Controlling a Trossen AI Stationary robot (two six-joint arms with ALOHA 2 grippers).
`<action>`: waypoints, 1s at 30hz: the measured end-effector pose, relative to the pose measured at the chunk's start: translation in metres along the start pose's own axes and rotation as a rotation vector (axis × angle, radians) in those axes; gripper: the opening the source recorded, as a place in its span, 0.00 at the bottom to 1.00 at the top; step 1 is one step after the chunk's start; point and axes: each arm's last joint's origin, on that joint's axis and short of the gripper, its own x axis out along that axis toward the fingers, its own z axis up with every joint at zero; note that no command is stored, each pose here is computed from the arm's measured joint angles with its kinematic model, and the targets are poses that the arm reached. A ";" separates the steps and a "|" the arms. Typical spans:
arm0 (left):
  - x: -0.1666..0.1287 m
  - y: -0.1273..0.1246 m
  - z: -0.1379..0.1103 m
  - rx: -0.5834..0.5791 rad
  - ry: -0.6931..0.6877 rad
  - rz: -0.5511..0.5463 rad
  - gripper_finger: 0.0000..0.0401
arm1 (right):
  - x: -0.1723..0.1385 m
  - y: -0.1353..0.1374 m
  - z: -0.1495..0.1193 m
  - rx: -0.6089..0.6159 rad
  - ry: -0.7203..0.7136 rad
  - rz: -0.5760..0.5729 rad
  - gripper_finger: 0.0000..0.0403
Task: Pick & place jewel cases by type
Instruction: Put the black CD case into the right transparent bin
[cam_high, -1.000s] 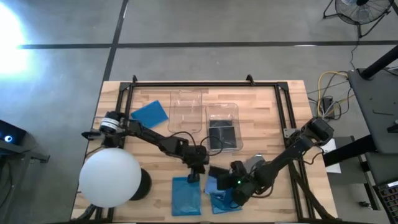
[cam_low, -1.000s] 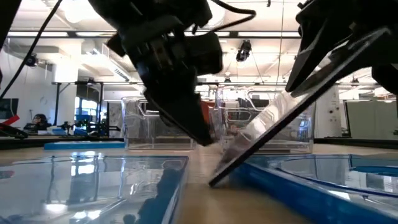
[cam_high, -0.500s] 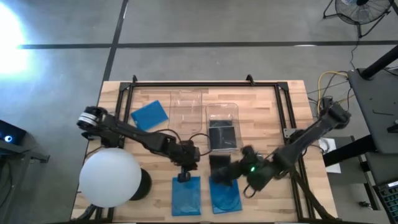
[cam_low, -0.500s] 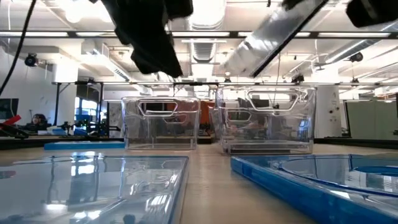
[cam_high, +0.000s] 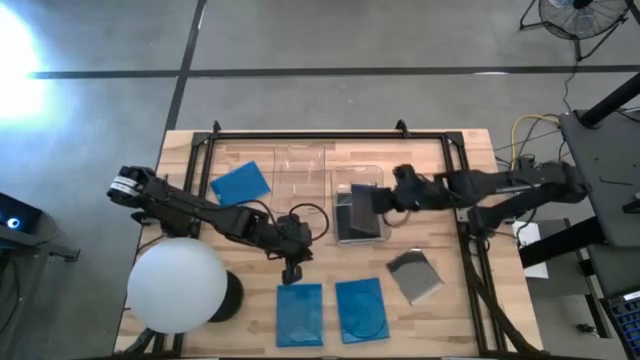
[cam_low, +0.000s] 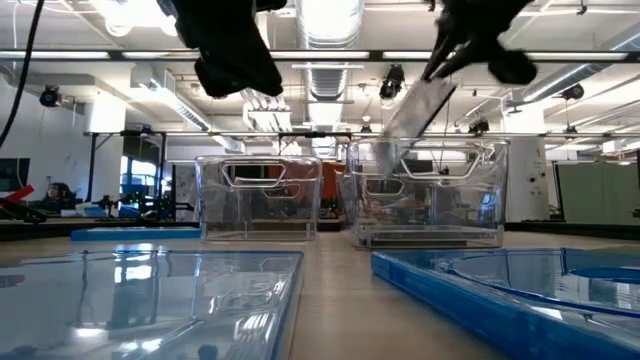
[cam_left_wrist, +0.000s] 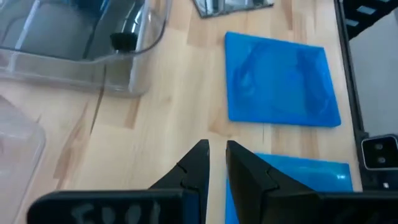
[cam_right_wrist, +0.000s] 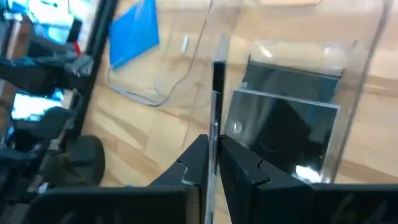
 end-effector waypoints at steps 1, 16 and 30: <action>0.001 0.000 -0.001 -0.011 0.000 0.002 0.09 | 0.009 -0.003 0.005 0.005 0.029 0.009 0.08; 0.003 0.007 -0.010 -0.039 0.021 0.100 0.09 | 0.043 -0.028 0.011 -0.027 0.184 -0.287 0.39; 0.011 0.011 -0.019 0.010 -0.008 0.078 0.09 | -0.031 -0.029 -0.090 -0.173 0.575 -0.510 0.50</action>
